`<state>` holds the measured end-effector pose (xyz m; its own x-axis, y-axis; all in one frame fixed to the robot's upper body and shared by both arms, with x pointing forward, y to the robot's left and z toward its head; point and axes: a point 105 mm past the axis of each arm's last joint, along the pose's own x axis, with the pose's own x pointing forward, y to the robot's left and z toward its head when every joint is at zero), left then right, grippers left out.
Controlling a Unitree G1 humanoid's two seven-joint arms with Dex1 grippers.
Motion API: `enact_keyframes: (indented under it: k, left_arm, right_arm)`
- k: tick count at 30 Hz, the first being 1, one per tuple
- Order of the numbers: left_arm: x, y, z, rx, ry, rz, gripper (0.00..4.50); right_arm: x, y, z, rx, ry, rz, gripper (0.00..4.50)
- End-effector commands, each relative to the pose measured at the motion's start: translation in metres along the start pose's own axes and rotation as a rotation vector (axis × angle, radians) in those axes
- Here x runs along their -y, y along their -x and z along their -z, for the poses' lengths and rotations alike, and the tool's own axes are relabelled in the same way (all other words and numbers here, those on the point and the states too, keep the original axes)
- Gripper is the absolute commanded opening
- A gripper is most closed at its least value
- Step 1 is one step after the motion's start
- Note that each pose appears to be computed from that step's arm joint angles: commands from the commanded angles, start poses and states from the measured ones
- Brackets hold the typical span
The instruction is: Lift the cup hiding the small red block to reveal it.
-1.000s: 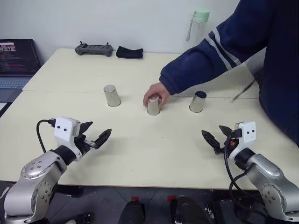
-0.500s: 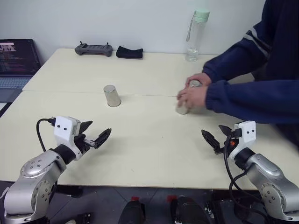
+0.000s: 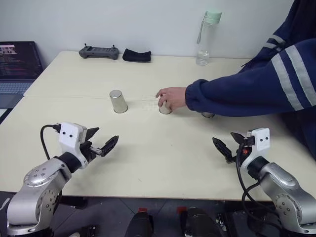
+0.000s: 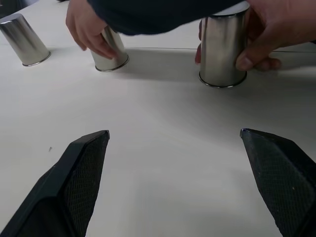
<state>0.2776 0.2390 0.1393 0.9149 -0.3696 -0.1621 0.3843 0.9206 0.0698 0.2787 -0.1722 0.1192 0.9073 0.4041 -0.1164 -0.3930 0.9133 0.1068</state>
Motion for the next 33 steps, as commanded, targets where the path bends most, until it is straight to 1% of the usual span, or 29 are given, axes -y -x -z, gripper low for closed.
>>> enact_keyframes:
  k: [1,6,10,13,16,18,21,24,27,29,33]
  left_arm:
    - [0.001,0.001,-0.01,0.028,-0.036,0.009,4.5]
    - [0.001,0.002,-0.009,0.028,-0.036,0.006,4.5]
    - [0.005,0.001,-0.008,0.028,-0.036,0.017,4.5]
    - [0.01,-0.002,-0.01,0.036,-0.035,0.039,4.5]
    - [0.024,-0.005,-0.017,0.055,-0.036,0.104,4.5]
    - [0.035,-0.006,-0.02,0.063,-0.044,0.157,4.5]
    - [0.052,-0.01,-0.031,0.101,-0.059,0.265,4.5]
    - [0.066,-0.014,-0.054,0.186,-0.082,0.353,4.5]
    - [0.074,-0.016,-0.068,0.227,-0.085,0.398,4.5]
    - [0.082,-0.017,-0.071,0.233,-0.089,0.435,4.5]
    - [0.088,-0.016,-0.064,0.213,-0.087,0.46,4.5]
  right_arm:
    - [-0.001,0.003,-0.011,0.049,0.026,0.0,4.5]
    - [0.0,0.005,-0.01,0.045,0.029,0.003,4.5]
    - [0.011,0.002,-0.016,0.067,0.068,0.067,4.5]
    - [0.018,-0.001,-0.018,0.08,0.086,0.112,4.5]
    - [0.024,-0.007,-0.015,0.074,0.102,0.167,4.5]
    - [0.024,-0.014,-0.013,0.073,0.099,0.168,4.5]
    - [0.023,-0.034,-0.014,0.091,0.088,0.144,4.5]
    - [0.029,-0.059,-0.018,0.116,0.071,0.153,4.5]
    - [0.032,-0.074,-0.02,0.134,0.054,0.156,4.5]
    - [0.033,-0.084,-0.02,0.141,0.036,0.156,4.5]
    - [0.036,-0.099,-0.019,0.153,0.023,0.158,4.5]
